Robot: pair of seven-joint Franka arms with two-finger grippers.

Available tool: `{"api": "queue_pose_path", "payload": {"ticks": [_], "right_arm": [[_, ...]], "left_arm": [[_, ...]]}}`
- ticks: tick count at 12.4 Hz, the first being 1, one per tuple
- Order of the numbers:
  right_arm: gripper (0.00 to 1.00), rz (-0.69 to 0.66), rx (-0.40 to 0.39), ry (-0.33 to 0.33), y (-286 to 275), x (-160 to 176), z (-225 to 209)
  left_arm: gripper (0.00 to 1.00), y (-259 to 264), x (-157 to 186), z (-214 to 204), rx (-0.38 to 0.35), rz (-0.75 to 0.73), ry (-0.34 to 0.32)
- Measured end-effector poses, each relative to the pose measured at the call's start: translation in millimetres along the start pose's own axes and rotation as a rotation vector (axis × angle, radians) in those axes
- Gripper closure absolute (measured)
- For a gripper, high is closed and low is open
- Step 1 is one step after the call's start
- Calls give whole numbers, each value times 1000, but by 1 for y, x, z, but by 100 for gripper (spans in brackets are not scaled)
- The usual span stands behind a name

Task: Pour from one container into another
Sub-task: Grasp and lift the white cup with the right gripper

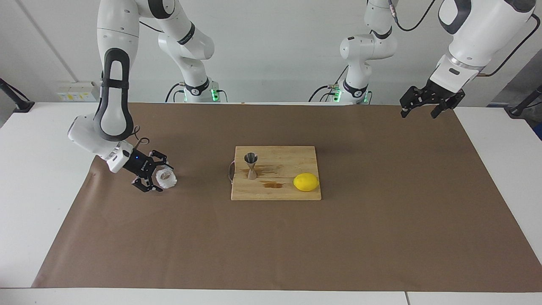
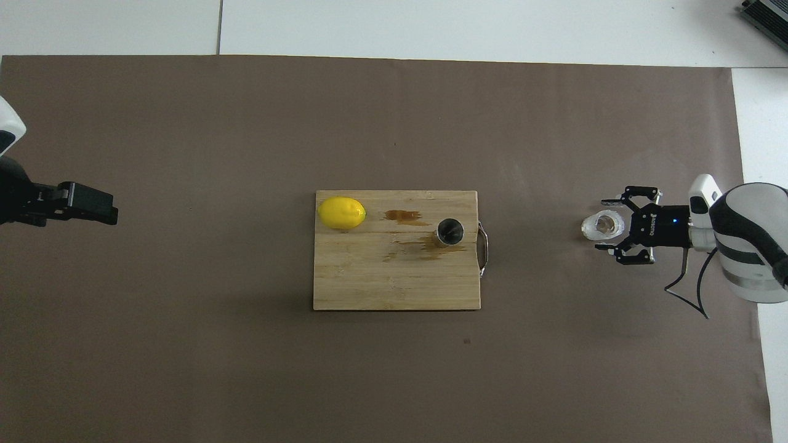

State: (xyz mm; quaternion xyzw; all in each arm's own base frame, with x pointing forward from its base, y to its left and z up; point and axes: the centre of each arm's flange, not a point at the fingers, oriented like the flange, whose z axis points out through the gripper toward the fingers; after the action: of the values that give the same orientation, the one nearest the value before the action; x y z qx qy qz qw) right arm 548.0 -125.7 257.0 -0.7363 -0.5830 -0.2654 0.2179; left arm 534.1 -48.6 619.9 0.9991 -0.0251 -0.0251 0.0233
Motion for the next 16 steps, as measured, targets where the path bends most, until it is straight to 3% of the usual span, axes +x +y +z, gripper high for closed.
{"api": "queue_pose_path", "payload": {"ticks": [9,10,11,14,16], "right_arm": [[0,-16,-3,-12,1,2,6],[9,-16,0,-10,1,2,7],[9,-16,1,-9,0,2,7],[47,-16,2,-8,0,2,7],[48,-16,2,-8,0,3,7]], "left_arm": [[0,2,-2,-1,1,6,-4],[0,2,-3,-2,2,5,-3],[0,1,-3,-2,3,4,-3],[0,-2,-3,-2,20,1,-3],[0,-3,-3,-2,23,0,-5]]}}
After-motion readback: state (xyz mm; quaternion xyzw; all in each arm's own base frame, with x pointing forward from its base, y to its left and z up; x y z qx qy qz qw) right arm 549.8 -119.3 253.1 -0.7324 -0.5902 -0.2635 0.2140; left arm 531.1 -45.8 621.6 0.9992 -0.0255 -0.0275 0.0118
